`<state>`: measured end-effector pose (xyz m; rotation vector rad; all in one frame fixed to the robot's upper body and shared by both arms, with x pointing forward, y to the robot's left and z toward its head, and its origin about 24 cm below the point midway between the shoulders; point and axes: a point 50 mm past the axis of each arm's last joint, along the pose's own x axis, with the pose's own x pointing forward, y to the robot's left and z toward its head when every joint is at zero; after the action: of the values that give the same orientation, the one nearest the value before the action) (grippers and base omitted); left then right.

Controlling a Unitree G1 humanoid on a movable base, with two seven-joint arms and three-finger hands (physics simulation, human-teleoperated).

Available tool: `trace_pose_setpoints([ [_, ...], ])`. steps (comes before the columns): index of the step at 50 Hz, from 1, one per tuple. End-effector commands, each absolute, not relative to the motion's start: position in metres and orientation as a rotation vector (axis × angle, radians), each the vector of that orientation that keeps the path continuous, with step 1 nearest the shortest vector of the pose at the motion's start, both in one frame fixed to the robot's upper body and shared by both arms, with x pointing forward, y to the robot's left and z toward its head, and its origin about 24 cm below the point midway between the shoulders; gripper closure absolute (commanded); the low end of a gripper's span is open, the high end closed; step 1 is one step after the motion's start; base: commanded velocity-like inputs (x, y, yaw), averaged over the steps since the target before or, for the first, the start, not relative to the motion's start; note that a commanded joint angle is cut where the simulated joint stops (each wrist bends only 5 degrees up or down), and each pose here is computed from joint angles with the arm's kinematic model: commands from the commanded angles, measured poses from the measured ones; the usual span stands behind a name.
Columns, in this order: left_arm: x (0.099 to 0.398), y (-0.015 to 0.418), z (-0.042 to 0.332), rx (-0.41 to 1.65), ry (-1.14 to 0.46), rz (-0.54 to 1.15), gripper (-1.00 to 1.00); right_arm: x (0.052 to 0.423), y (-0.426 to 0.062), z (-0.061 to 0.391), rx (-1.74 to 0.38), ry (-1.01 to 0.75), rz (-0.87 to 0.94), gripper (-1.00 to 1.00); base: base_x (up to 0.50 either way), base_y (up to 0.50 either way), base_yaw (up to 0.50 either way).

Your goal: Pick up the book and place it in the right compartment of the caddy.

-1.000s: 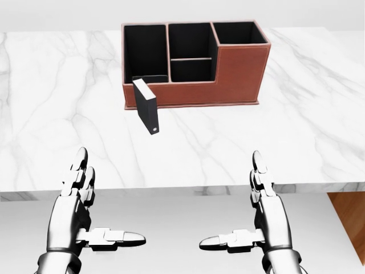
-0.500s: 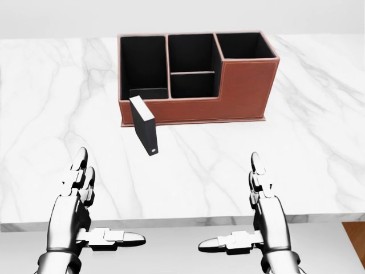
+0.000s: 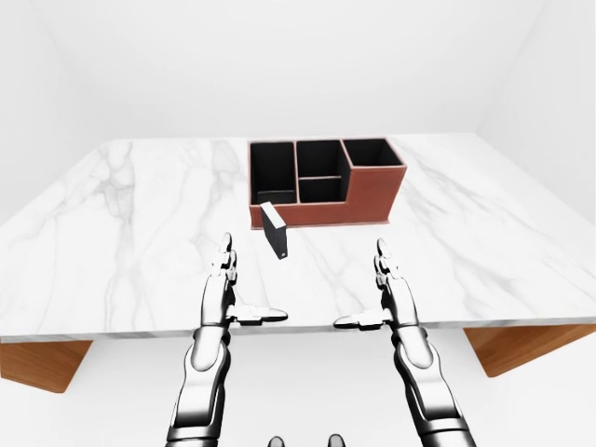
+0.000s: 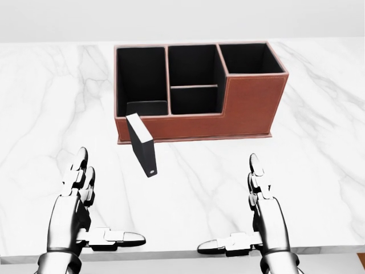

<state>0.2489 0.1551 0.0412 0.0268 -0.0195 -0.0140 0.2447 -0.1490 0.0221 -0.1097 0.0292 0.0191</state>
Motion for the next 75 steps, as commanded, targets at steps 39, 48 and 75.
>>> trace_pose_setpoints([
  [39, 0.249, 0.155, 0.040, 0.026, -0.020, -0.016, -1.00, 0.245, -0.149, 0.020, -0.114, 0.039, 0.020, -1.00, 0.23, 0.00, 0.00],
  [48, 0.250, 0.154, 0.040, 0.024, -0.020, -0.020, -1.00, 0.245, -0.148, 0.018, -0.120, 0.047, 0.020, -1.00, 0.23, 0.00, 0.00],
  [75, 0.249, 0.154, 0.041, 0.023, -0.020, -0.017, -1.00, 0.244, -0.146, 0.014, -0.135, 0.064, 0.024, -1.00, 0.18, 0.00, 0.00],
])
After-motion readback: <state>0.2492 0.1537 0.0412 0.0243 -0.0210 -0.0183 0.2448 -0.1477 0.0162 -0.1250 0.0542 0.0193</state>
